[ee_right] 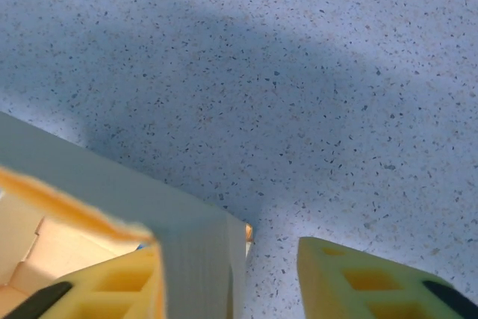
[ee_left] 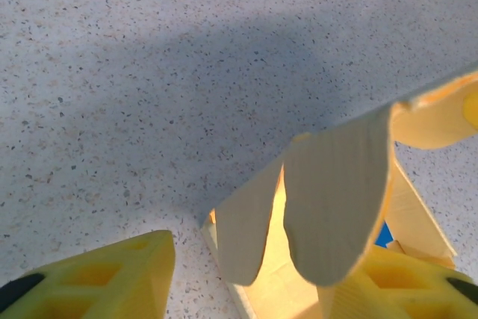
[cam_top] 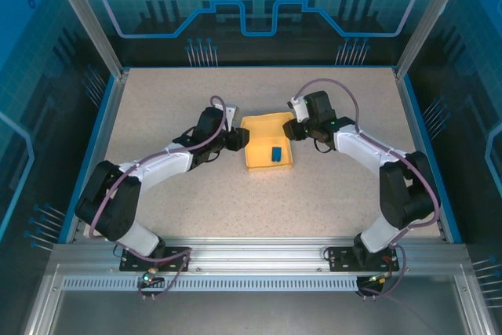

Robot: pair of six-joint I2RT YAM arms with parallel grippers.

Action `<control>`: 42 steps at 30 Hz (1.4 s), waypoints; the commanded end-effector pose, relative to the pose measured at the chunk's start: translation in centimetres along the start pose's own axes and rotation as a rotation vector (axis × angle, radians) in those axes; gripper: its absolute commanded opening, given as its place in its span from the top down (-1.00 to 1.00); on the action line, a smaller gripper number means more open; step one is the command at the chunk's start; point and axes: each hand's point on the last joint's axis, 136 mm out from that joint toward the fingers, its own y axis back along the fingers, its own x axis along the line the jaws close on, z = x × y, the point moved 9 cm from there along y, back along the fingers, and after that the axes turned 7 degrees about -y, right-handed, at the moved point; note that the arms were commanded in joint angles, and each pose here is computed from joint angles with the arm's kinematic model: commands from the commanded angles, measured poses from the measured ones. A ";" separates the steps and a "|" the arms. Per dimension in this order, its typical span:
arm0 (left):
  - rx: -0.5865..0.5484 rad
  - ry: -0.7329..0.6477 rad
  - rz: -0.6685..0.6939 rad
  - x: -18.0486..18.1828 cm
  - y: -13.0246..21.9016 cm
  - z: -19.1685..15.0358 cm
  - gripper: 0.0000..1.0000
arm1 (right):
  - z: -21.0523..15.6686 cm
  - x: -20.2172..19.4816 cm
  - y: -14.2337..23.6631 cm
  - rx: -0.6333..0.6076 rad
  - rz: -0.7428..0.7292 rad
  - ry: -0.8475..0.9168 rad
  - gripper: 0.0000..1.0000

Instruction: Fold the paper box

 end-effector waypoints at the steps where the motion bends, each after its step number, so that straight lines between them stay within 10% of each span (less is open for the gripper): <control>1: -0.010 -0.030 0.030 -0.2 -0.5 0.8 0.05 | 0.5 0.4 -0.2 0.016 -0.041 0.029 0.29; 27: -0.035 -0.039 0.110 -1.0 -2.3 1.3 0.76 | 0.6 2.0 -0.8 0.032 -0.115 -0.016 0.90; 42: -0.187 0.030 0.283 -1.1 -3.3 3.1 0.96 | 2.3 3.5 -1.5 -0.090 -0.256 -0.128 0.94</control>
